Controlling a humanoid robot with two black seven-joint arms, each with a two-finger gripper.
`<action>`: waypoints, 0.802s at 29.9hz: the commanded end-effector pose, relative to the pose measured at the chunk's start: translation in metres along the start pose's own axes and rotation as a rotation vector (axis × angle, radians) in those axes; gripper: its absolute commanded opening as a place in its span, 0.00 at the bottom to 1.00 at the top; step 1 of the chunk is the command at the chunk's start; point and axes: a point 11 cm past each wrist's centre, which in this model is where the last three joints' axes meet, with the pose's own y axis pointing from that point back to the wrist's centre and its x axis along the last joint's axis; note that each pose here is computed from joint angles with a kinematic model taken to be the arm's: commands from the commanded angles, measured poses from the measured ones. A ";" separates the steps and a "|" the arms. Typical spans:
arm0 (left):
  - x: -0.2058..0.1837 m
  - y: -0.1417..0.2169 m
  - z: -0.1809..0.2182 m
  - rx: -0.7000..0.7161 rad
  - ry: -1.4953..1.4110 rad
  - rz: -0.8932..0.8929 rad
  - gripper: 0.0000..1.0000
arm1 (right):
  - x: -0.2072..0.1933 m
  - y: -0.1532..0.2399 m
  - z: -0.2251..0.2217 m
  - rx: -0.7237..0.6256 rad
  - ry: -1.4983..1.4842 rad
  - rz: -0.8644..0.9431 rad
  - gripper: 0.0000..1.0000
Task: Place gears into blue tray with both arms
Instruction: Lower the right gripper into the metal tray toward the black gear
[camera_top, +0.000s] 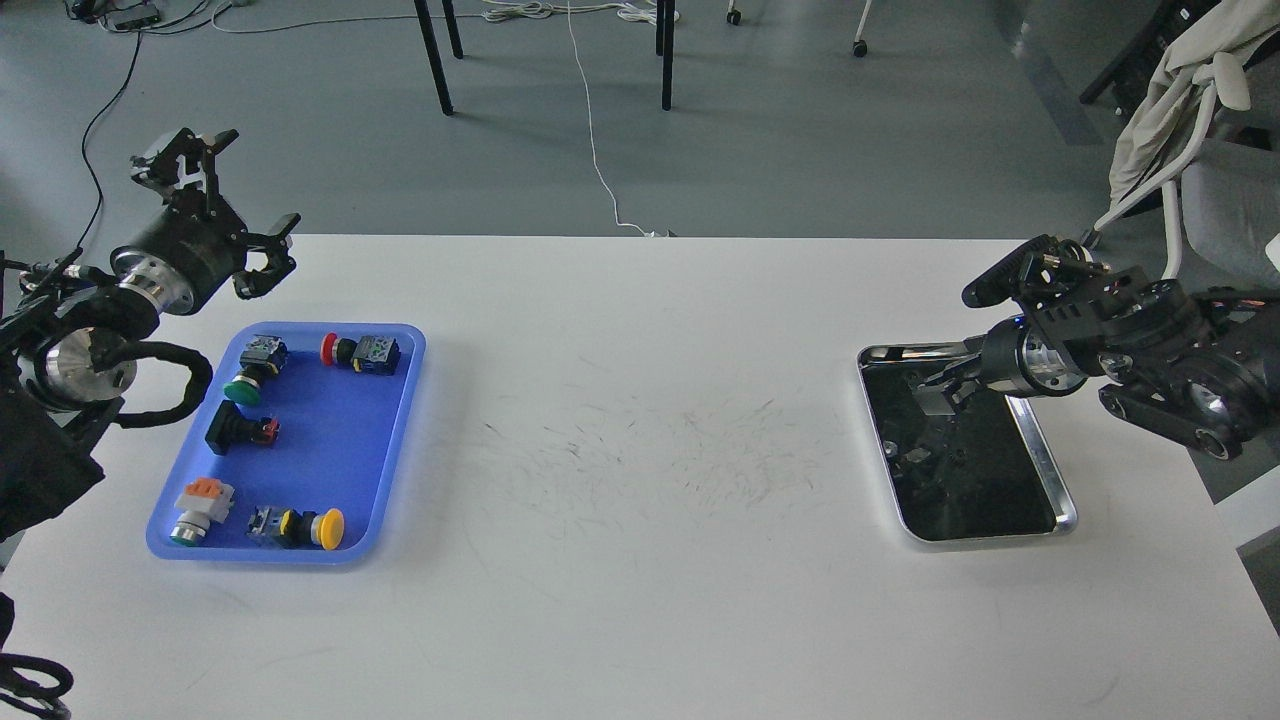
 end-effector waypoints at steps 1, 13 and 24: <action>0.001 0.000 0.000 0.001 -0.001 0.001 1.00 | -0.001 -0.006 -0.005 0.007 -0.004 -0.001 0.84; 0.002 0.001 0.001 0.001 -0.004 0.003 1.00 | -0.006 -0.011 -0.008 0.026 -0.014 -0.006 0.71; 0.004 0.003 -0.002 0.007 -0.002 0.008 1.00 | 0.001 -0.012 -0.003 0.003 -0.011 0.021 0.63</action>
